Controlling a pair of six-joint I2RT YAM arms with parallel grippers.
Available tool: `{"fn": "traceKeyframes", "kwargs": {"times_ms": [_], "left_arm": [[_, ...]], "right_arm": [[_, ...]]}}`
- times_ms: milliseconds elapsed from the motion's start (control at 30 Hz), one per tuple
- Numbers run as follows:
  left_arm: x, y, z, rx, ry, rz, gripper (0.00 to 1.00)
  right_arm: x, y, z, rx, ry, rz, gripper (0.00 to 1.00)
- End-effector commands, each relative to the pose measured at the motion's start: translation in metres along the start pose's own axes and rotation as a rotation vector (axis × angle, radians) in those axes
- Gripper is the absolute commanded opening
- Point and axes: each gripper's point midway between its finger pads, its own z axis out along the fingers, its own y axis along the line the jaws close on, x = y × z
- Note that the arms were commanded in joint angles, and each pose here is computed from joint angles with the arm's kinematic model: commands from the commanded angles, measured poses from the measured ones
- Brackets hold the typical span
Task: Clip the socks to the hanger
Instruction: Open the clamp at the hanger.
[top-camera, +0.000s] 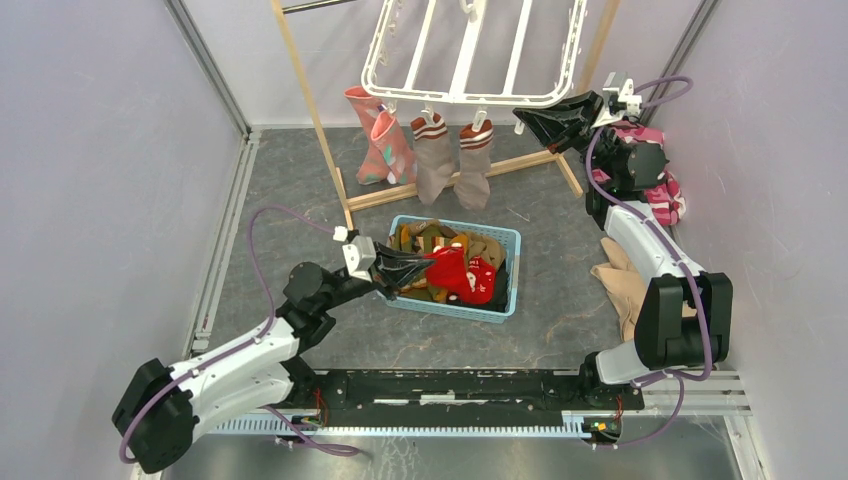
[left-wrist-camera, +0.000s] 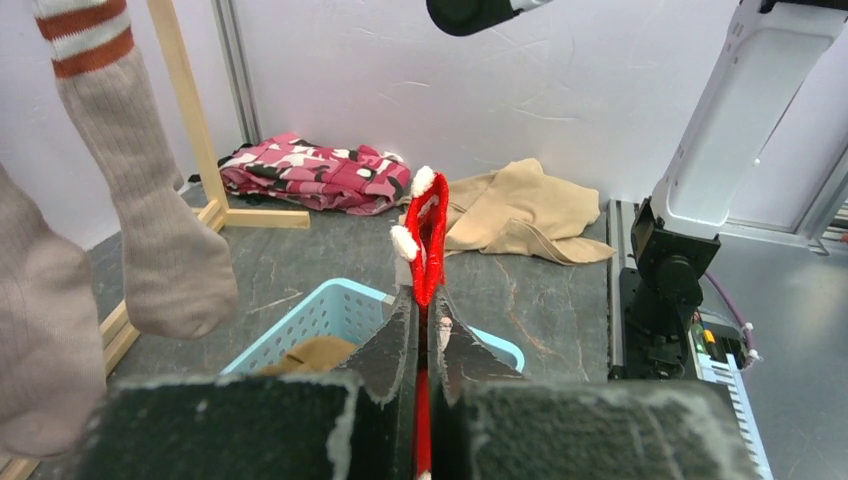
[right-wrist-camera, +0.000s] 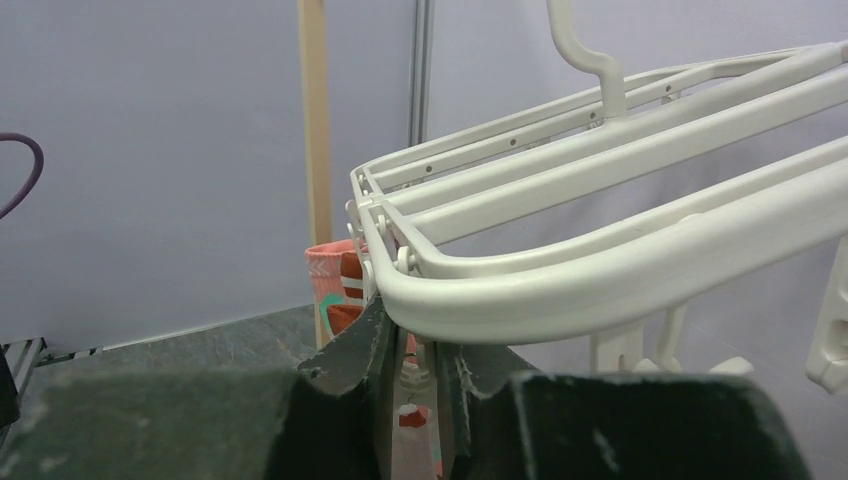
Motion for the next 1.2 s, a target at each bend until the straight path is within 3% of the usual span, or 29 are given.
{"fn": "traceKeyframes", "kwargs": {"times_ms": [0, 567, 867, 1167], "left_arm": [[-0.043, 0.003, 0.022, 0.024, -0.114, 0.04, 0.02], [-0.046, 0.059, 0.132, 0.022, -0.046, -0.048, 0.02], [-0.032, 0.091, 0.168, 0.141, 0.012, -0.124, 0.02], [-0.028, 0.103, 0.186, 0.21, 0.048, -0.049, 0.02]], "right_arm": [[-0.023, 0.011, 0.007, -0.042, -0.037, -0.038, 0.16], [-0.023, 0.012, 0.0, 0.032, -0.01, 0.015, 0.01], [-0.026, 0.019, -0.003, 0.026, -0.011, 0.023, 0.0], [-0.024, 0.023, -0.004, 0.008, -0.01, 0.031, 0.0]]}}
